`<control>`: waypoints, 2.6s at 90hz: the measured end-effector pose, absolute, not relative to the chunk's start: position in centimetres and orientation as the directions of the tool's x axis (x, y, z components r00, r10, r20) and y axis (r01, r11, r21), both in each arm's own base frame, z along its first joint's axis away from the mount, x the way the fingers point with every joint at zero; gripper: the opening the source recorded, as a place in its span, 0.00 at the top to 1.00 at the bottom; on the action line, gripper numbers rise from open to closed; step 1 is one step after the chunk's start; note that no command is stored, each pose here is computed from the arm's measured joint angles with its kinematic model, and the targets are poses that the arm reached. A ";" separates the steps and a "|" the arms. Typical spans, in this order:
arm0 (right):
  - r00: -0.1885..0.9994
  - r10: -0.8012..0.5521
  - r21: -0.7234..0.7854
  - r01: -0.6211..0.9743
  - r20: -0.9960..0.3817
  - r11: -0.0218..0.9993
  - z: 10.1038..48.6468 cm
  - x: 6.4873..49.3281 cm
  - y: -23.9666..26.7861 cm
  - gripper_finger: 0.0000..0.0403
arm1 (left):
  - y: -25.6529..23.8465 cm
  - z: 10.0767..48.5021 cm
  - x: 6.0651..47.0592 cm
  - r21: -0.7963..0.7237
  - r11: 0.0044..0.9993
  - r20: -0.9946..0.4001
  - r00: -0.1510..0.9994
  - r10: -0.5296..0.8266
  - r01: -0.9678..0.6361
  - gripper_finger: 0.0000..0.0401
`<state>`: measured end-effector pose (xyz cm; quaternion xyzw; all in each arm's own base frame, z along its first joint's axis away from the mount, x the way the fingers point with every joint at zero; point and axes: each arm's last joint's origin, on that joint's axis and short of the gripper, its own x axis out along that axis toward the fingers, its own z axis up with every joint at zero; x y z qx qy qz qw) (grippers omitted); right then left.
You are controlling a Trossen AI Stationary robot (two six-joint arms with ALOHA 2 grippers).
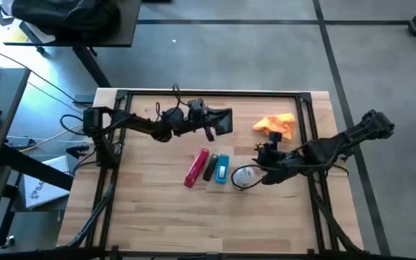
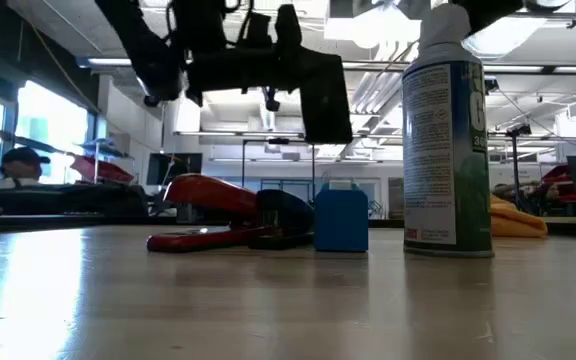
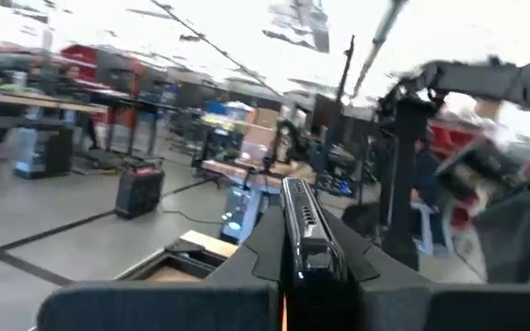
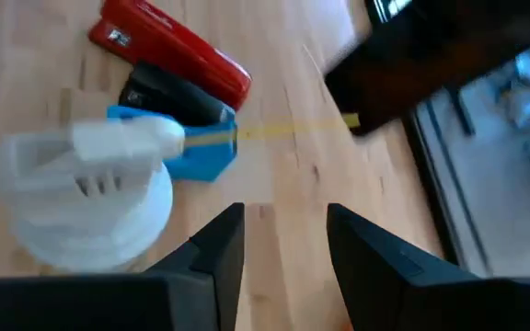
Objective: Apply microfiber cloth
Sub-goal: Spray the black cellphone using the white spray bottle
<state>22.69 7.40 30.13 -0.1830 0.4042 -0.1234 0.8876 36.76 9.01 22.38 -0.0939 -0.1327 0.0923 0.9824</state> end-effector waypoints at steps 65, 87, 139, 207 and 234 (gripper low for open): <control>0.877 0.175 -0.159 -0.270 -0.447 0.950 33.7 20.7 1.1 0.88 | 10.9 22.2 40.7 -0.242 0.965 0.279 0.945 0.170 -0.102 0.97; 0.902 0.298 -0.030 -0.323 -0.312 0.946 27.6 21.5 -0.4 0.98 | 10.6 22.3 40.8 -0.269 0.959 0.289 0.943 0.164 -0.084 0.97; 0.876 0.392 -0.032 -0.417 -0.281 0.908 25.1 22.1 0.7 1.00 | 7.1 22.7 41.3 -0.333 0.916 0.220 0.927 0.304 -0.222 0.97; 0.869 0.378 -0.110 -0.430 -0.320 0.896 26.1 22.5 0.2 1.00 | 3.8 23.0 37.6 -0.339 0.884 0.127 0.915 0.382 -0.322 0.98; 0.849 0.398 -0.073 -0.448 -0.348 0.891 25.8 22.3 -0.3 1.00 | 3.7 23.6 37.4 -0.355 0.883 0.194 0.900 0.391 -0.308 0.98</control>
